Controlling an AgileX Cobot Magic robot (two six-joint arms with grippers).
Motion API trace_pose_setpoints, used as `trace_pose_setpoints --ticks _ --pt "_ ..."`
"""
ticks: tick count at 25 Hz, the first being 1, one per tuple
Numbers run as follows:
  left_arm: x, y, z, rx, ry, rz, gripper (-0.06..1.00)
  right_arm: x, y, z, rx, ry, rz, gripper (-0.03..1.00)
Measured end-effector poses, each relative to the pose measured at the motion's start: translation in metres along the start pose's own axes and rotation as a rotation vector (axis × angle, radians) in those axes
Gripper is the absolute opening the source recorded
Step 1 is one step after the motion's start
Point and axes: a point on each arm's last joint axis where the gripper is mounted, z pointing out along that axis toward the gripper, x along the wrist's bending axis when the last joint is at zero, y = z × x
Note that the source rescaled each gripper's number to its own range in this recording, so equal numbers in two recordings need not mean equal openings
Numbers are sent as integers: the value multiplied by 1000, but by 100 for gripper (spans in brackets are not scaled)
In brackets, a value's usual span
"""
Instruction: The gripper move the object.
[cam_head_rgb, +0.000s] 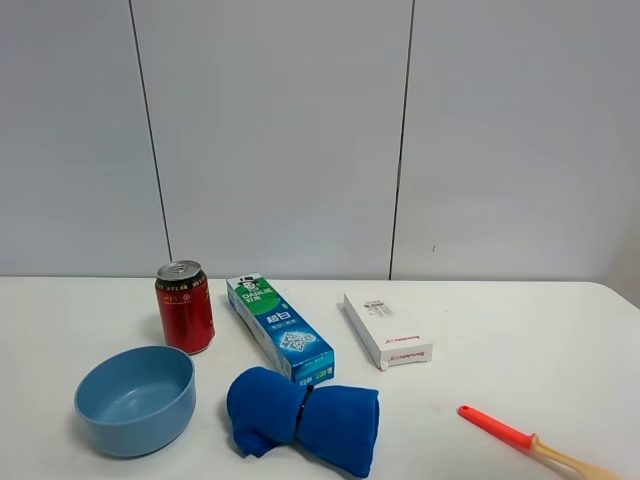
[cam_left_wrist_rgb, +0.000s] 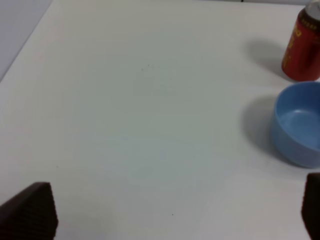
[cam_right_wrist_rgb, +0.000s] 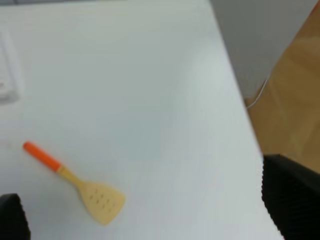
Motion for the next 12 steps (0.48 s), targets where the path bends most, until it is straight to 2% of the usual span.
trace_pose_setpoints --ticks 6,12 --pt "0 0 0 0 0 0 100 11 -57 14 25 63 71 93" --pt "0 0 0 0 0 0 100 14 -82 0 -79 70 84 93"
